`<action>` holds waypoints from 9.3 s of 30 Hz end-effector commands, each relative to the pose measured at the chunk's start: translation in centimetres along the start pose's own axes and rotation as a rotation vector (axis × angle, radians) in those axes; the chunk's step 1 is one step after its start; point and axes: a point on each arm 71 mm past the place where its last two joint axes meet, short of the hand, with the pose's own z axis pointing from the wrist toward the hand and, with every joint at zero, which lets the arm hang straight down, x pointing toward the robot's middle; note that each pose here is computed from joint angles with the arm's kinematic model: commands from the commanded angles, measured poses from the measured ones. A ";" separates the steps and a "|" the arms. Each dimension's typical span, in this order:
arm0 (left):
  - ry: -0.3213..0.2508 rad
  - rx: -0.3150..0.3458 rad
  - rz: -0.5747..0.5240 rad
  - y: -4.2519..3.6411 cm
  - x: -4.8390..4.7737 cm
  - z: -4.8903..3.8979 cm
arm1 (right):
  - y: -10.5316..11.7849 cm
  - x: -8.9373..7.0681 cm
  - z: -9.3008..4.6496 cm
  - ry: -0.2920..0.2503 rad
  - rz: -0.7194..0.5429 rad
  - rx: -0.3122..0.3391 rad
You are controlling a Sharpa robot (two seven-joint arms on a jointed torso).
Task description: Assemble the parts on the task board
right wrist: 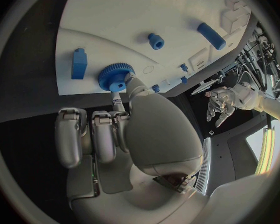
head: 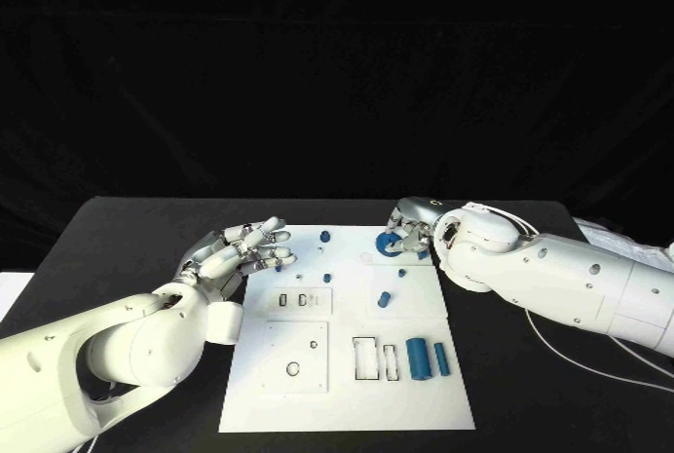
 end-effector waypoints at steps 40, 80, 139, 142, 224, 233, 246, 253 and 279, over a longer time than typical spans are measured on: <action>0.034 -0.001 -0.015 0.09 0.70 0.23 | 11.5 3.0 2.0 -0.084 0.012 -0.193; 0.016 0.002 -0.008 -0.06 -0.02 0.18 | 8.9 0.7 -0.6 -0.246 0.294 -0.267; -0.006 0.002 -0.002 0.19 -1.22 0.86 | -7.9 4.7 -3.0 -0.057 0.299 -0.130; -0.006 0.002 -0.002 0.20 -1.20 0.86 | -7.9 4.7 -3.0 -0.055 0.301 -0.129; -0.036 0.011 0.009 0.06 -2.60 1.27 | 14.1 9.7 -2.9 0.143 0.269 -0.280; -0.039 0.013 0.010 0.03 -2.63 1.24 | 14.0 10.0 -3.1 0.161 0.246 -0.274; -0.042 0.014 0.011 0.00 -2.70 1.21 | 13.8 10.1 -3.3 0.160 0.230 -0.259; -0.041 0.014 0.011 0.00 -2.71 1.21 | 13.7 10.1 -3.3 0.146 0.236 -0.258; -0.036 -0.093 0.262 0.48 -4.00 1.18 | 14.0 5.9 -6.0 -0.037 0.474 -0.400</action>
